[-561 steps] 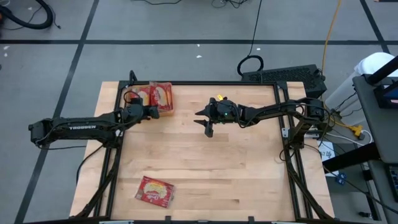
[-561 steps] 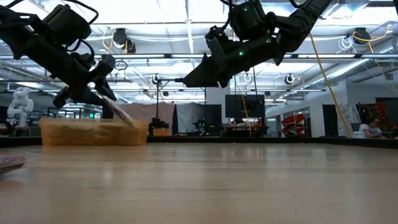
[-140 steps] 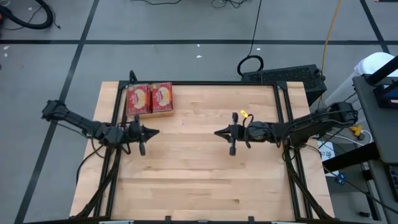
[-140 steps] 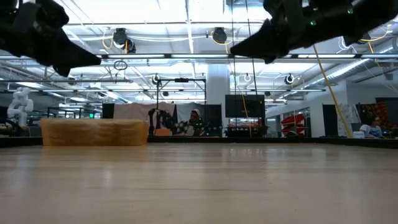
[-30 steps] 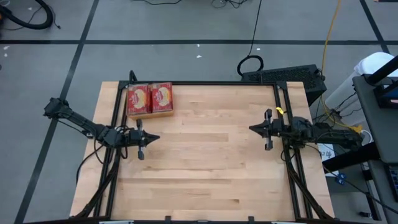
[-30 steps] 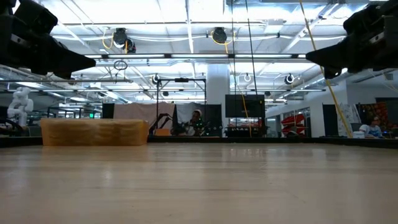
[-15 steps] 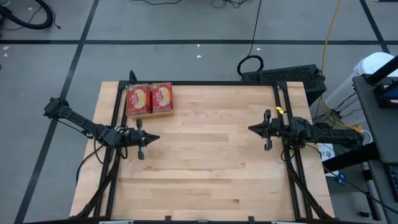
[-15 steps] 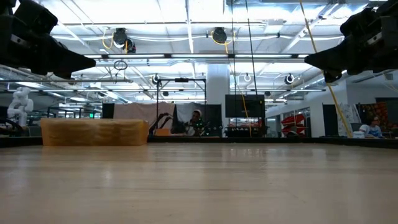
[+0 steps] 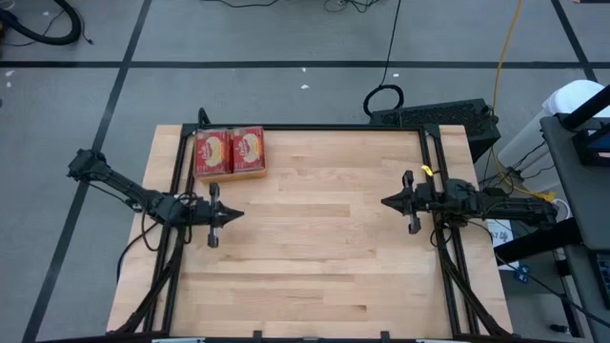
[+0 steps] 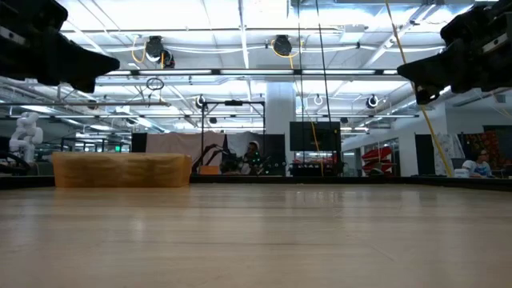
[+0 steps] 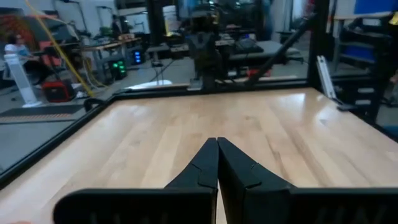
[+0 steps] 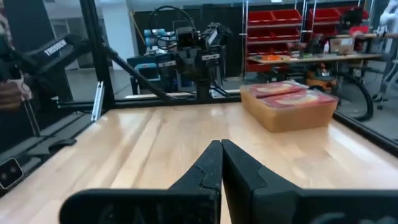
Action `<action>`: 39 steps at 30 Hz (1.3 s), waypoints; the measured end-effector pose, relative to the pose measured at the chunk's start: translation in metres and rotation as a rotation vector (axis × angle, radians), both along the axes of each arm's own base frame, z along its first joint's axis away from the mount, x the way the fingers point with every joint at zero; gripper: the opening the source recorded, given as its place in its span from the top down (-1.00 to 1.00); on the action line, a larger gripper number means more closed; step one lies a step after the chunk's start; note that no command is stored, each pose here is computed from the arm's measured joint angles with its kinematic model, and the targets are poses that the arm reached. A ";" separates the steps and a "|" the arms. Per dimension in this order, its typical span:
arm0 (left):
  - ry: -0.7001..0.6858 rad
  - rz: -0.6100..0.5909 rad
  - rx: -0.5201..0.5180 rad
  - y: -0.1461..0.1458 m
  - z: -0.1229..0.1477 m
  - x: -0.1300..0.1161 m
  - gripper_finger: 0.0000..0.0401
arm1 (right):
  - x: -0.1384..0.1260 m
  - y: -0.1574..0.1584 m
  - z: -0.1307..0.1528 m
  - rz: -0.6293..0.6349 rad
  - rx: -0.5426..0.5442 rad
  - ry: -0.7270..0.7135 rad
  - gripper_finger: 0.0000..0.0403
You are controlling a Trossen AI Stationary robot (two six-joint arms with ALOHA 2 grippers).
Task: Sort popcorn bags into baskets
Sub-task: Return to Home Position
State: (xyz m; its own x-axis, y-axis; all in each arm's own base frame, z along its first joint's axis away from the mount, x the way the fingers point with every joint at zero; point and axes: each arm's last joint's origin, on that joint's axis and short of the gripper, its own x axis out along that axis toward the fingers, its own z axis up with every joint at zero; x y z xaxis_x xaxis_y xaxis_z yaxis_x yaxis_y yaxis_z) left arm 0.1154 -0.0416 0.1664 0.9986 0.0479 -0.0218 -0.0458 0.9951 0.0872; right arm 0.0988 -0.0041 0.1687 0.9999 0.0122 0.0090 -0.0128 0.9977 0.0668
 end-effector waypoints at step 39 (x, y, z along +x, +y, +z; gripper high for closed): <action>-0.040 -0.028 0.043 0.044 0.002 -0.018 0.98 | 0.000 0.000 0.003 0.003 -0.003 -0.031 1.00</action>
